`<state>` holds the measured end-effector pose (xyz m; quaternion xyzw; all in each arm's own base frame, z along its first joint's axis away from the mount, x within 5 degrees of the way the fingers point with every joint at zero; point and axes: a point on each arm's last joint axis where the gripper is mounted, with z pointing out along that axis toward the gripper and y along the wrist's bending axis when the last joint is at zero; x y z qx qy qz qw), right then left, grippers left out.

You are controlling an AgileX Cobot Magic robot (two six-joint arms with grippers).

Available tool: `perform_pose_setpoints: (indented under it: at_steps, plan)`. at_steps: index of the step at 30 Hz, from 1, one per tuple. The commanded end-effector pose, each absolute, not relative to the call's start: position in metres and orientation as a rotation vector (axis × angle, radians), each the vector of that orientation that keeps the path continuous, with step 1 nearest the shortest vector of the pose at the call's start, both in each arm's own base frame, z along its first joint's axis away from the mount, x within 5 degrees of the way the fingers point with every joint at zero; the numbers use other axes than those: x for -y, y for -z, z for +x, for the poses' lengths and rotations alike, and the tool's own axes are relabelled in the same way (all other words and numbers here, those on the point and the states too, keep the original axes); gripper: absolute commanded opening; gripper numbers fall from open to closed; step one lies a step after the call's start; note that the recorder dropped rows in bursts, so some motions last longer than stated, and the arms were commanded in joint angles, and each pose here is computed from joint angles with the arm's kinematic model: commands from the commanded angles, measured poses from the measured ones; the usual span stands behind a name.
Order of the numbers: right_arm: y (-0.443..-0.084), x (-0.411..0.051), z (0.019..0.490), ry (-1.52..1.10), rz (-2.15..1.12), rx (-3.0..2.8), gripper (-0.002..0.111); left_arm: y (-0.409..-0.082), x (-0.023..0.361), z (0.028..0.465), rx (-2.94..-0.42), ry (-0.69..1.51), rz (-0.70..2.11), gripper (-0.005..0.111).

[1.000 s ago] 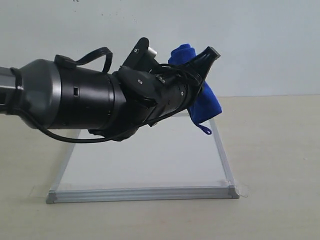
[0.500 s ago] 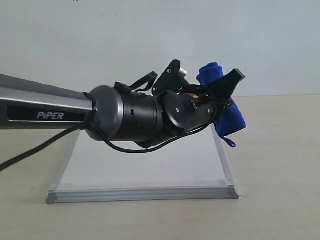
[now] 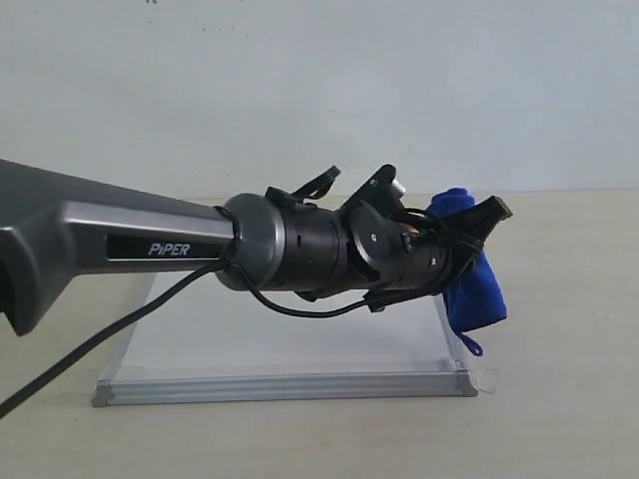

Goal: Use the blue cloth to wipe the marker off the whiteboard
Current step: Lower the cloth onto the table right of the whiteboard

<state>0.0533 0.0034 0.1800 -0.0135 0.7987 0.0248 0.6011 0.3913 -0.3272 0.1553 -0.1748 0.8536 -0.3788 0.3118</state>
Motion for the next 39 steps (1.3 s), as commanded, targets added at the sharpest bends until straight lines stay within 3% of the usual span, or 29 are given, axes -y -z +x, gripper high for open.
perform_pose_setpoints:
  at_steps: [1,11,22,39]
  plan:
    - [-0.181,-0.003,0.053,-0.052,-0.028,-1.839,0.001,-0.159,0.321,0.398,-2.248,1.015,-0.508,0.004]
    - [-0.181,-0.003,0.053,-0.052,-0.028,-1.839,0.001,-0.136,0.324,0.401,-2.293,1.020,-0.591,0.004]
    - [-0.181,-0.003,0.053,-0.052,-0.028,-1.839,0.001,-0.144,0.335,0.406,-2.321,1.076,-0.550,0.004]
    - [-0.181,-0.003,0.053,-0.052,-0.028,-1.839,0.001,-0.125,0.334,0.408,-2.355,1.071,-0.618,0.004]
